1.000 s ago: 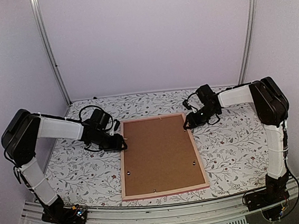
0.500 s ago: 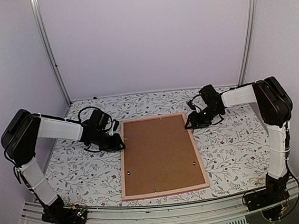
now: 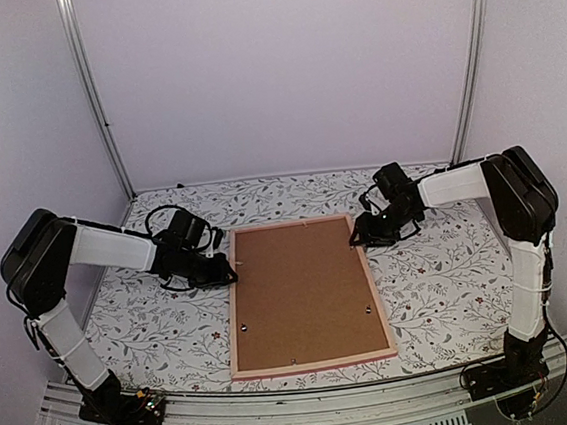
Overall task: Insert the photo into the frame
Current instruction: Press the fastener onto the backboard.
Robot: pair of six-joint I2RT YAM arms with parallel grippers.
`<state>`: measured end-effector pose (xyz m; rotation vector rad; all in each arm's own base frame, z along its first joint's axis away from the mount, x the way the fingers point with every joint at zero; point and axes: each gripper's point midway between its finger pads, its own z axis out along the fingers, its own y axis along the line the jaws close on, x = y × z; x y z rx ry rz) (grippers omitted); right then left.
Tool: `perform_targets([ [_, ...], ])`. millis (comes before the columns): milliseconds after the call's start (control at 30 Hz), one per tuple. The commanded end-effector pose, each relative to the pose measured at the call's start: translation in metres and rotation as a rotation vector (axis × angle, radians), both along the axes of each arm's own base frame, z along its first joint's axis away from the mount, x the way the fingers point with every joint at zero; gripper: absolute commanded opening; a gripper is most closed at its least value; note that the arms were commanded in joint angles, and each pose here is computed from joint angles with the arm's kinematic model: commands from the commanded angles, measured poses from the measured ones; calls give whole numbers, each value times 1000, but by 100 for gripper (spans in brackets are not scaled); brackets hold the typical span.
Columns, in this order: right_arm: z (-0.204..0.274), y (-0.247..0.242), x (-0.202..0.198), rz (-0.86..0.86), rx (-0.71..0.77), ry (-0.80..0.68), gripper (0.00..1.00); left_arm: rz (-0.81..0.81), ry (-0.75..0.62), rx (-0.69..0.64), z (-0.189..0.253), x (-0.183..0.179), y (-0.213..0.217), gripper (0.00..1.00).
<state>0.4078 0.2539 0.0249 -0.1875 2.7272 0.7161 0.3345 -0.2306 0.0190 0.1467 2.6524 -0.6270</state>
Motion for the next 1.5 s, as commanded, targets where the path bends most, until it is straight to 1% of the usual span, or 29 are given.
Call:
perform_targets([
  [0, -18, -3, -10, -75, -55, 64, 54, -6, 7, 37, -10, -7, 5, 20],
  [100, -18, -1, -8, -79, -84, 56, 53, -8, 3, 38, -9, -7, 6, 20],
  [333, -25, -11, -11, -74, -205, 47, 50, -8, 0, 48, -9, -8, 7, 20],
  [500, -23, -12, -10, -70, -250, 30, 48, -6, -1, 49, -9, -7, 8, 20],
  [767, -22, -2, -4, -98, -212, 26, 51, -11, 0, 49, -10, -7, 6, 20],
  [933, -22, 3, -2, -118, -174, 31, 50, -14, 0, 47, -9, -7, 6, 20],
  [1200, -32, 1, -1, -144, -187, 51, 47, -16, -2, 48, -8, -7, 6, 20],
  [1333, -39, -5, -5, -138, -222, 61, 42, -15, -5, 51, -8, -7, 7, 20],
  [1467, -35, -6, -8, -91, -240, 49, 39, -16, -7, 53, -7, -6, 6, 20],
])
